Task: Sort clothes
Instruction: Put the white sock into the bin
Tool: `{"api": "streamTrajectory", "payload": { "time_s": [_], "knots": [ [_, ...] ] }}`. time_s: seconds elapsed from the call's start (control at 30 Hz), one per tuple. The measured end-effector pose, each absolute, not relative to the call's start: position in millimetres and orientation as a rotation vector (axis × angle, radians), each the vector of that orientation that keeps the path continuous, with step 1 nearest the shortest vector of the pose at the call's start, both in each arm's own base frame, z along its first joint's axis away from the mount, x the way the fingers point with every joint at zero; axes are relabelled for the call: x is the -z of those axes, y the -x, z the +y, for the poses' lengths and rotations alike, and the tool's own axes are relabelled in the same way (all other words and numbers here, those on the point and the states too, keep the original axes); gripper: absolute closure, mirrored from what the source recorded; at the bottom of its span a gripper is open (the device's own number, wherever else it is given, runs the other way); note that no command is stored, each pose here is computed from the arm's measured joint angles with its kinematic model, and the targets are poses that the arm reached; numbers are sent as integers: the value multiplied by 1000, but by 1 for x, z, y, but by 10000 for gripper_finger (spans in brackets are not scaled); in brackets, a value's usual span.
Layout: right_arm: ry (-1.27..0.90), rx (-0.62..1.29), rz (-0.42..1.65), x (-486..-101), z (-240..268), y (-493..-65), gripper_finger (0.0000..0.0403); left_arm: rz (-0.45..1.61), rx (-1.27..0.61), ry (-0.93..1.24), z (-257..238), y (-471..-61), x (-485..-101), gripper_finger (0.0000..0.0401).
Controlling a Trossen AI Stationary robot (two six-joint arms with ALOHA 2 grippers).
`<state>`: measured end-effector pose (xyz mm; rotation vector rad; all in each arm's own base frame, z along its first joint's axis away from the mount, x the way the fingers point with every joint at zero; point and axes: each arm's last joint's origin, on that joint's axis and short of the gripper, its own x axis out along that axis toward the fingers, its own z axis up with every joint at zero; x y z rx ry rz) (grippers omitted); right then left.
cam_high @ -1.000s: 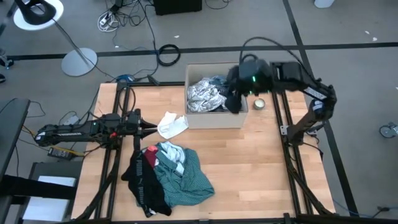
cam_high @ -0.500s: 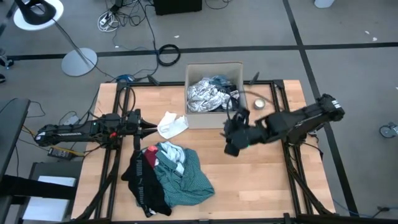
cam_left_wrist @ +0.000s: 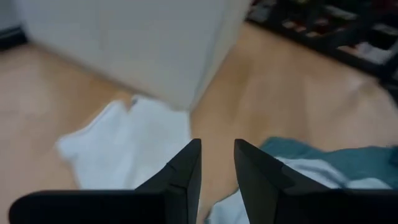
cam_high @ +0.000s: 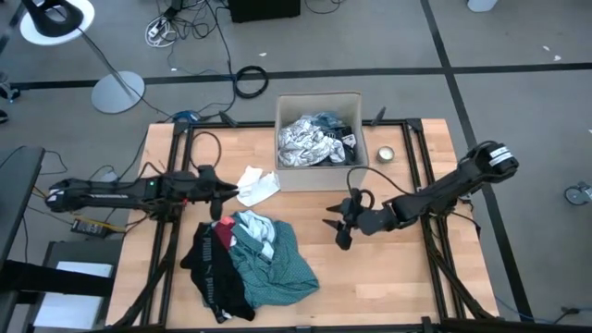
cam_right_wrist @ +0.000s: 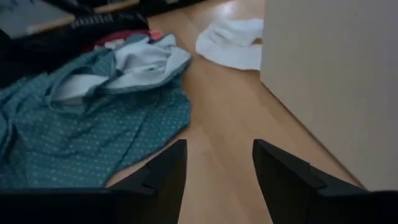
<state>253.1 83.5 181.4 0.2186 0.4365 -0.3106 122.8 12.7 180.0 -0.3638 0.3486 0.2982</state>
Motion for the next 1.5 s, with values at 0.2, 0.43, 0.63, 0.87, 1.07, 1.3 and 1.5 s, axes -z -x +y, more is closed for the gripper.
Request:
{"api": "streamTrajectory", "payload": {
  "time_s": [0.2, 0.43, 0.63, 0.87, 1.07, 1.3, 1.5],
  "knots": [
    [-267, 293, 366, -162, 82, -250, 225, 457, -453, 343, 17, -132, -165, 300],
    [-251, 295, 398, -147, 85, -257, 235, 525, -568, 303, 24, -146, -151, 300],
    [-258, 281, 395, -142, 86, -260, 236, 563, -584, 252, 30, -159, -140, 300],
    [-260, 257, 360, -145, 87, -262, 238, 593, -577, 179, 37, -173, -126, 300],
    [-265, 240, 356, -146, 88, -263, 238, 708, -573, 212, 39, -176, -105, 312],
    [-266, 239, 355, -146, 88, -263, 238, 695, -621, 282, 41, -180, -107, 393],
    [-258, 239, 360, -146, 88, -263, 238, 673, -591, 260, 43, -196, -156, 399]
  ]
}}
